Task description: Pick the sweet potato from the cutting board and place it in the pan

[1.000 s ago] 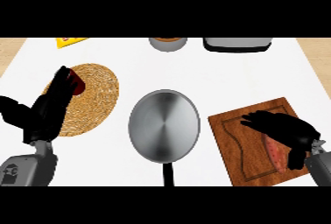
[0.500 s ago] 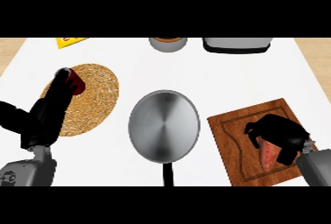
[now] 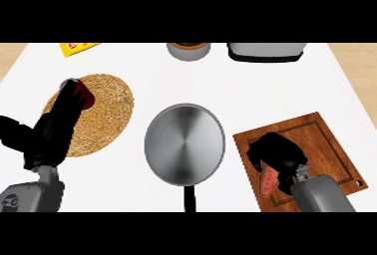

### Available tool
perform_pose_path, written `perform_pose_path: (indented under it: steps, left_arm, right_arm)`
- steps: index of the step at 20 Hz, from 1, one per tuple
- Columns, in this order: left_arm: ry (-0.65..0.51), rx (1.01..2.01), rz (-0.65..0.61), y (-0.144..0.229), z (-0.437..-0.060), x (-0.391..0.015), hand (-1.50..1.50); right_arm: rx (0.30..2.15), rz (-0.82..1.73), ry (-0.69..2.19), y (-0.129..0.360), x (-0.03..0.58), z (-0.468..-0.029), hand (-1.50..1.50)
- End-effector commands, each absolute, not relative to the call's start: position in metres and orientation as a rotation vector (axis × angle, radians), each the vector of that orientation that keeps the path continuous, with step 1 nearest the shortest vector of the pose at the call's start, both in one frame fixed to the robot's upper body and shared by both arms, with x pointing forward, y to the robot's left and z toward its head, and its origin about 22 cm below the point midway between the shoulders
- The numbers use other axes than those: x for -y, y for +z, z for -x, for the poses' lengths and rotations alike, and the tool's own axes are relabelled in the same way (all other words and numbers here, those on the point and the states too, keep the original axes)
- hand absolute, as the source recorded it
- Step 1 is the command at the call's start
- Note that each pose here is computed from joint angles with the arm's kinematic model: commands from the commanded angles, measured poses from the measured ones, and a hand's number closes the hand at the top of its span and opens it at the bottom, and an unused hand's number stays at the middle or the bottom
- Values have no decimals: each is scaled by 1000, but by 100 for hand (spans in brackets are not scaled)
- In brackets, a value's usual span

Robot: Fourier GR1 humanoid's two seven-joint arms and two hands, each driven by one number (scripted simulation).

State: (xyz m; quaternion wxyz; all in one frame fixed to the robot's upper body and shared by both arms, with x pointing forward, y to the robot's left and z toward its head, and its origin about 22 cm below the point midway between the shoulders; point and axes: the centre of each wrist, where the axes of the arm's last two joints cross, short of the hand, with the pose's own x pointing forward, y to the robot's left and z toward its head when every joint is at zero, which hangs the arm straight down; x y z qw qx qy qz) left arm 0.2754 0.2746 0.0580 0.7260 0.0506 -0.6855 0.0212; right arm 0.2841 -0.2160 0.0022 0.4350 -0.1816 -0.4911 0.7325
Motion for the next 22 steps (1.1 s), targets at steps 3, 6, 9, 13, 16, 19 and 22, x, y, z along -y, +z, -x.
perform_pose_path:
  steps: [3, 6, 9, 13, 16, 19, 22]
  left_arm:
    - [43, 1501, -117, 55, -276, -275, 0]
    - [35, 1494, -89, 54, -276, -272, 0]
    - [20, 1484, -83, 52, -277, -269, 0]
    - [11, 1477, -81, 54, -280, -266, 0]
    - [6, 1487, -67, 57, -281, -266, 0]
    - [-24, 1501, -49, 59, -286, -257, 0]
    - [-12, 1512, -43, 61, -291, -248, 0]
  right_arm:
    - [1229, 571, 1599, 9, 134, -268, 150]
    - [1324, 777, 1529, 43, 113, -267, 150]
    - [1432, 975, 1434, 75, 89, -260, 150]
    - [1542, 1161, 1300, 110, 58, -241, 150]
    - [1531, 1240, 1190, 126, 40, -226, 150]
    - [1510, 1292, 1131, 136, 22, -210, 150]
    - [1497, 1332, 1003, 144, 10, -202, 150]
